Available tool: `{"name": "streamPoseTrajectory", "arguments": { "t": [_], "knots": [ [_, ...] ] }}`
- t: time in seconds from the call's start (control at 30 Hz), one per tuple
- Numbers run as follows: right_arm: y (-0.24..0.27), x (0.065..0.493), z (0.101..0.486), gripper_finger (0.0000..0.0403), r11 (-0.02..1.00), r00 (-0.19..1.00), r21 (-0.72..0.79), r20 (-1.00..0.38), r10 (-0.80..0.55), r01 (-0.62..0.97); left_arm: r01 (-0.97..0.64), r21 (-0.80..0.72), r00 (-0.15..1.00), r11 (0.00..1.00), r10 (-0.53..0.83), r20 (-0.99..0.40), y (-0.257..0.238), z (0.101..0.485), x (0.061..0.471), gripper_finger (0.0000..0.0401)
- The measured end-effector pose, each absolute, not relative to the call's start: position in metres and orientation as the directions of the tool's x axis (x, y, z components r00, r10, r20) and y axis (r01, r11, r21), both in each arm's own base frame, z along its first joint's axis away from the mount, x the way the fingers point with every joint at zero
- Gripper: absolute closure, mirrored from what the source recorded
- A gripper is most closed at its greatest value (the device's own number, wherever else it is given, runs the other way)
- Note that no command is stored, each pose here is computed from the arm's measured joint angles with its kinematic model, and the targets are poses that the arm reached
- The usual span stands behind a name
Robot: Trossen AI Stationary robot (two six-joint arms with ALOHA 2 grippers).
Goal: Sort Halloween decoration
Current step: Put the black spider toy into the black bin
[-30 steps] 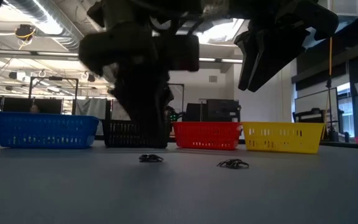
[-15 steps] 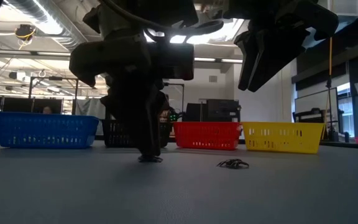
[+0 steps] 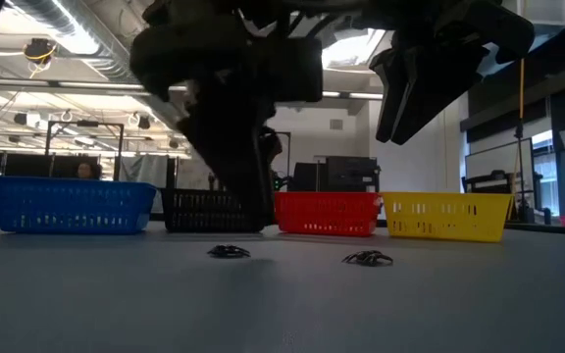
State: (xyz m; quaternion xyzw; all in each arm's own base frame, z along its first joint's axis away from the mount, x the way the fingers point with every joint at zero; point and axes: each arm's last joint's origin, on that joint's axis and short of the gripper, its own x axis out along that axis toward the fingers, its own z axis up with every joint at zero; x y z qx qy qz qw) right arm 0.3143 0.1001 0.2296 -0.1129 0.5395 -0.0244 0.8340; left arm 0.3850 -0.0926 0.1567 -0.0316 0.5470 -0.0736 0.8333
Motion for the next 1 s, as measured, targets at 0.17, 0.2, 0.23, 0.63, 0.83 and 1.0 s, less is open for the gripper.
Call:
{"name": "streamPoseTrajectory", "arguments": {
  "t": [0.17, 0.2, 0.23, 0.63, 0.83, 1.0],
  "knots": [
    [0.1, 0.314, 0.23, 0.0221, 0.973, 0.417, -0.215, -0.894, -0.163, -0.081, 0.033, -0.163, 0.37, 0.986, -0.164, -0.915, -0.097, 0.156, 0.382, 0.0221],
    [0.1, 0.314, 0.23, 0.0221, 0.973, 0.417, -0.215, -0.894, -0.163, -0.081, 0.032, -0.163, 0.367, 0.986, -0.164, -0.916, -0.099, 0.156, 0.382, 0.0221],
    [0.1, 0.314, 0.23, 0.0221, 0.973, 0.417, -0.214, -0.894, -0.162, -0.081, 0.028, -0.161, 0.367, 0.986, -0.16, -0.916, -0.1, 0.156, 0.381, 0.0221],
    [0.1, 0.314, 0.23, 0.0221, 0.974, 0.419, -0.214, -0.893, -0.162, -0.08, -0.012, -0.032, 0.377, 0.999, -0.025, -0.926, -0.117, 0.146, 0.371, 0.0221],
    [0.1, 0.315, 0.23, 0.0221, 0.974, 0.42, -0.213, -0.893, -0.162, -0.079, -0.039, -0.036, 0.364, 0.999, -0.019, -0.931, -0.114, 0.135, 0.365, 0.0221],
    [0.1, 0.315, 0.23, 0.0221, 0.974, 0.42, -0.213, -0.893, -0.162, -0.079, -0.04, -0.037, 0.372, 0.999, -0.02, -0.928, -0.114, 0.133, 0.364, 0.0222]
  ]
}}
